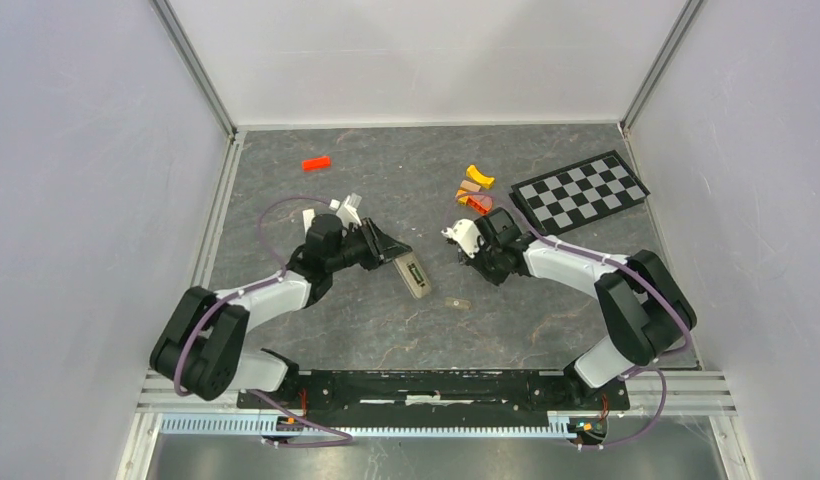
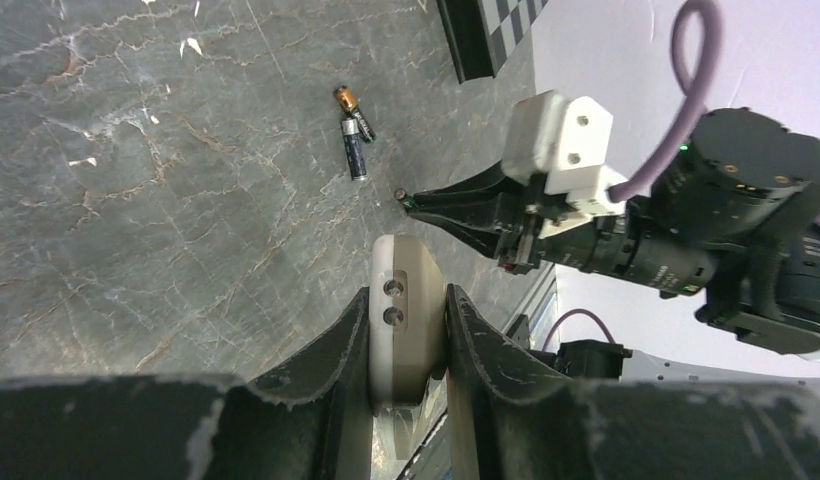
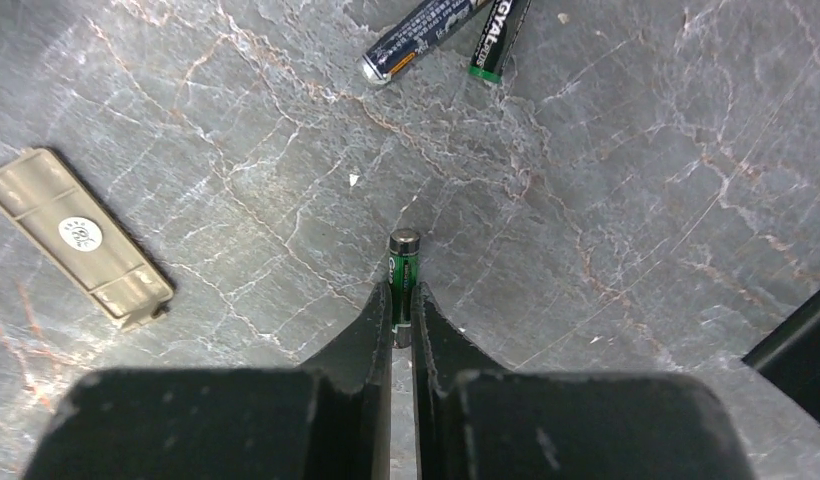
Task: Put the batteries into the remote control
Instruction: Pick up the battery from the center of the board, then load the battery into the remote control.
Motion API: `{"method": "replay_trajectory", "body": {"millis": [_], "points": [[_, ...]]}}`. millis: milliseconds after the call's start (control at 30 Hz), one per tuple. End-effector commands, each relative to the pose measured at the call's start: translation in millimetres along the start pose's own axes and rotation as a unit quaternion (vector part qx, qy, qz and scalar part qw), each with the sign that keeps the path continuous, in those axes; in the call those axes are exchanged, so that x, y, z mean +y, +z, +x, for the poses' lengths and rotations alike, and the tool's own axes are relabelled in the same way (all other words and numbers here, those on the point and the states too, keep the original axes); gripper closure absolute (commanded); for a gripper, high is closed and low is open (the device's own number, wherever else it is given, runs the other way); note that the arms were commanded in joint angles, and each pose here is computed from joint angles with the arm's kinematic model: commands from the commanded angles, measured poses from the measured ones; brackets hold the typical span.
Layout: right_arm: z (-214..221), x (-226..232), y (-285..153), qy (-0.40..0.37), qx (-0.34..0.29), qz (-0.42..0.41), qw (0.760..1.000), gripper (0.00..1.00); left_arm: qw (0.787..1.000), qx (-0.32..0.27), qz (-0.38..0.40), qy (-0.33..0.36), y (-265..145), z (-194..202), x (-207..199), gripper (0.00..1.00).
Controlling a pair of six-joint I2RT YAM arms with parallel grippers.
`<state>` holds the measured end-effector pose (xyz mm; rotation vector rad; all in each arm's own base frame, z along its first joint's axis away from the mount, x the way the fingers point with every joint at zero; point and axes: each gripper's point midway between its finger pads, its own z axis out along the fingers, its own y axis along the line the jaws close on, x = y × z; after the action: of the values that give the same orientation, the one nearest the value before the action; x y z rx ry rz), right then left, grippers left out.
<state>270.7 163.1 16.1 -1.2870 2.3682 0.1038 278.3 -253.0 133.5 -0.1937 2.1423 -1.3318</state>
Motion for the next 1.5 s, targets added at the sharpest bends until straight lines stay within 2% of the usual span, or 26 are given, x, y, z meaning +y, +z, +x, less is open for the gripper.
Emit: {"method": "replay_trajectory", "body": {"millis": [0,67,267,533,867,1233,1467], "points": [[-8,6,-9,0.083,-0.016,-0.001,0.996,0.96,0.999,-0.023,0.049,0.005,18,-17,-29,0.98],[-17,7,-15,0.119,-0.030,-0.001,0.992,1.00,0.998,-0.018,0.055,0.003,26,-15,-29,0.98],[-32,5,-31,0.196,-0.059,0.010,0.979,1.00,0.996,-0.004,0.084,-0.001,49,-7,-38,0.98],[-71,13,-79,0.259,-0.150,-0.020,0.954,1.00,0.993,0.014,0.120,0.002,65,8,-41,0.98],[-111,43,-100,0.253,-0.198,-0.077,0.944,1.00,0.989,0.024,0.144,-0.024,73,11,-55,0.98],[-120,52,-99,0.239,-0.199,-0.081,0.947,1.00,0.984,0.029,0.166,-0.052,73,13,-61,0.98],[-115,58,-96,0.226,-0.184,-0.081,0.953,0.96,0.983,0.029,0.168,-0.061,73,13,-62,0.98]]}}
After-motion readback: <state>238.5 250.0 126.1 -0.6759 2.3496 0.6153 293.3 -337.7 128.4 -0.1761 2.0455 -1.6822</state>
